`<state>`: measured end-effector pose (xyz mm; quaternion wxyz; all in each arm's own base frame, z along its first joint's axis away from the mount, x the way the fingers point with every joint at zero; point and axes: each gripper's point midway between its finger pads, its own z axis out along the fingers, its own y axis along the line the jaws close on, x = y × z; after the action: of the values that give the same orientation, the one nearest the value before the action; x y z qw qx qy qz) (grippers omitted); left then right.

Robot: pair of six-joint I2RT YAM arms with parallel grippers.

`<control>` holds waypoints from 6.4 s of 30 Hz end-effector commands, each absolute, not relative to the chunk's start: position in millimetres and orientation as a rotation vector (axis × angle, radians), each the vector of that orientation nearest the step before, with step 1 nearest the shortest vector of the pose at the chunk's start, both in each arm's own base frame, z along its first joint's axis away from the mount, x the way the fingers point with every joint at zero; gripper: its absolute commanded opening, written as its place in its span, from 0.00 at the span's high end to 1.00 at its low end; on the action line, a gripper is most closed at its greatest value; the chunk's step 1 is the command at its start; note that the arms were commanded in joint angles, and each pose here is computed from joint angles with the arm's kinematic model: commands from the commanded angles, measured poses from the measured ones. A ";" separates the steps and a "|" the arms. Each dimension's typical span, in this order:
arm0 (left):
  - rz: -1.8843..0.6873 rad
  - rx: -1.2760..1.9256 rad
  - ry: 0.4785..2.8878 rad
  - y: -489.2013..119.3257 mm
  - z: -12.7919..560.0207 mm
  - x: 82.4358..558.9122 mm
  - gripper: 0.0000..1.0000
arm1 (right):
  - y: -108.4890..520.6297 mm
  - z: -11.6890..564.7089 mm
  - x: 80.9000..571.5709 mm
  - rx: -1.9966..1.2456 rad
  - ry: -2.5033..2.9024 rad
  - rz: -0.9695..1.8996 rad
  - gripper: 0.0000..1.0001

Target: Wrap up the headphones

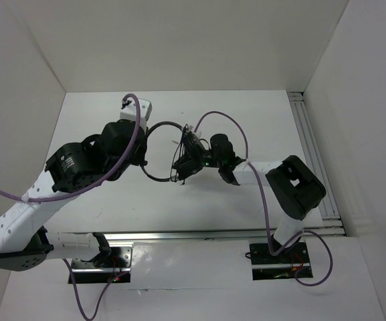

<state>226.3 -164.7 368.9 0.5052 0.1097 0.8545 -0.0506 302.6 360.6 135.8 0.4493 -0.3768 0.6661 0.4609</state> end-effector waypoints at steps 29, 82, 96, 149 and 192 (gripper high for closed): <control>-0.067 -0.178 1.932 -122.2 406.8 234.7 1.00 | 344.1 87.1 287.4 -0.842 1.727 1.236 0.99; -0.073 0.626 2.443 -183.9 156.4 235.2 1.00 | 333.0 220.3 196.7 -1.226 1.790 0.394 0.93; -0.351 0.818 2.399 -212.9 168.1 182.6 1.00 | 282.7 237.7 232.3 -0.894 1.725 0.003 0.89; 0.061 0.422 2.575 -147.0 185.7 274.6 1.00 | 189.0 211.2 335.5 -0.323 1.889 -0.024 0.01; -0.250 -0.083 2.494 -322.9 121.7 469.6 1.00 | 163.1 358.7 253.5 -0.015 1.680 0.529 0.01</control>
<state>440.4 -303.7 132.5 0.3010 0.0234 0.9499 -0.0808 260.6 169.2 337.4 0.6212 -0.0283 0.7553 0.2069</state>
